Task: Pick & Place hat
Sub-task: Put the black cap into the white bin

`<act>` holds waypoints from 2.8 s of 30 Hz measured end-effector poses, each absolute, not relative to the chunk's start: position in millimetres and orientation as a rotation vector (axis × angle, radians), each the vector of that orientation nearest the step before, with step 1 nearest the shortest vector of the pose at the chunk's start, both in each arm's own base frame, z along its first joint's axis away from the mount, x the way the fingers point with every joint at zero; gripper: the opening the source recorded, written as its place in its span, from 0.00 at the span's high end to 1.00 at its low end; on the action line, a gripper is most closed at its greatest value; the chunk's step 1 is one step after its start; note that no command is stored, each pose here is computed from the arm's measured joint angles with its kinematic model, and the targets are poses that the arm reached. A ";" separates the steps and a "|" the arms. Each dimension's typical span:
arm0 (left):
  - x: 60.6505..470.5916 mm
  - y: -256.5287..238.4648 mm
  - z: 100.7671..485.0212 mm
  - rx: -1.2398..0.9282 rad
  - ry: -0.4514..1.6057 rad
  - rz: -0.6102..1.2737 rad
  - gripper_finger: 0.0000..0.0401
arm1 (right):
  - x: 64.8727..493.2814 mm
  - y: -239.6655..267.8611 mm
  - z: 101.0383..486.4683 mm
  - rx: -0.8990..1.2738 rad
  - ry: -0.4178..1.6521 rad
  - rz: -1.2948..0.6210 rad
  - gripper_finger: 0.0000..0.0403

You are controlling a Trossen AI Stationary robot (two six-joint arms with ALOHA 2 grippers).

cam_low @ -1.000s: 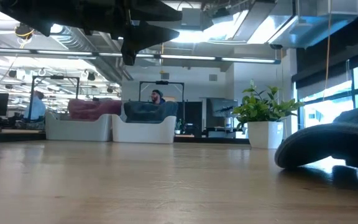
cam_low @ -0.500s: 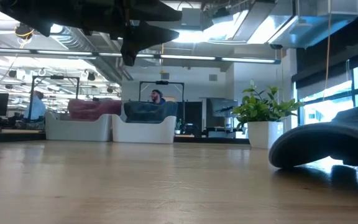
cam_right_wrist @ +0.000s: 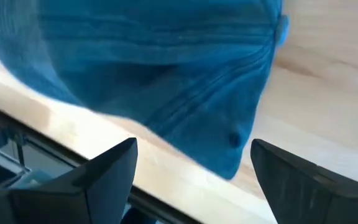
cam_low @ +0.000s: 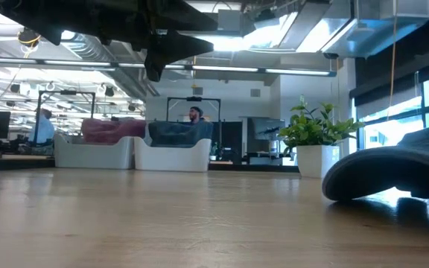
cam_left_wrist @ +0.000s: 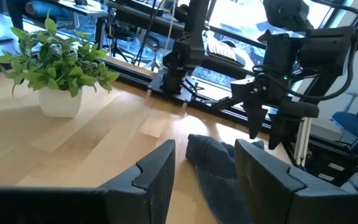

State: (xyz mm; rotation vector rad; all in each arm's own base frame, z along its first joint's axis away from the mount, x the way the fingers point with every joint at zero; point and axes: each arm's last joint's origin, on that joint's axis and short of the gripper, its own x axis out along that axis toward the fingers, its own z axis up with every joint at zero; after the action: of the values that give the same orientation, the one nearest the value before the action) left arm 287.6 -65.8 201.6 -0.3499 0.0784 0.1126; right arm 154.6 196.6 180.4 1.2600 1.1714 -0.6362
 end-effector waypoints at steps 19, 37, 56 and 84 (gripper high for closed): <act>287.6 -65.7 201.4 -0.349 0.079 0.116 0.60 | 149.4 187.0 176.6 1.293 1.080 -0.840 0.22; 287.4 -65.6 199.6 -0.368 0.096 0.121 0.60 | 162.7 196.6 128.7 1.089 1.107 -0.942 0.22; 287.4 -65.6 199.6 -0.369 0.095 0.121 0.60 | 159.0 192.8 124.6 0.954 1.178 -0.928 0.58; 284.1 -78.2 232.7 -0.565 -0.145 -0.308 0.60 | 178.0 166.4 145.7 0.652 1.045 -0.700 0.98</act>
State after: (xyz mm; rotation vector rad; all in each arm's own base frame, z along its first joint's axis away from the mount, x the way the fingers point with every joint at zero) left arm 284.1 -78.2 232.7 -0.5652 -0.1446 -0.3079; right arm 178.0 166.4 145.7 0.6519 1.0454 -0.6996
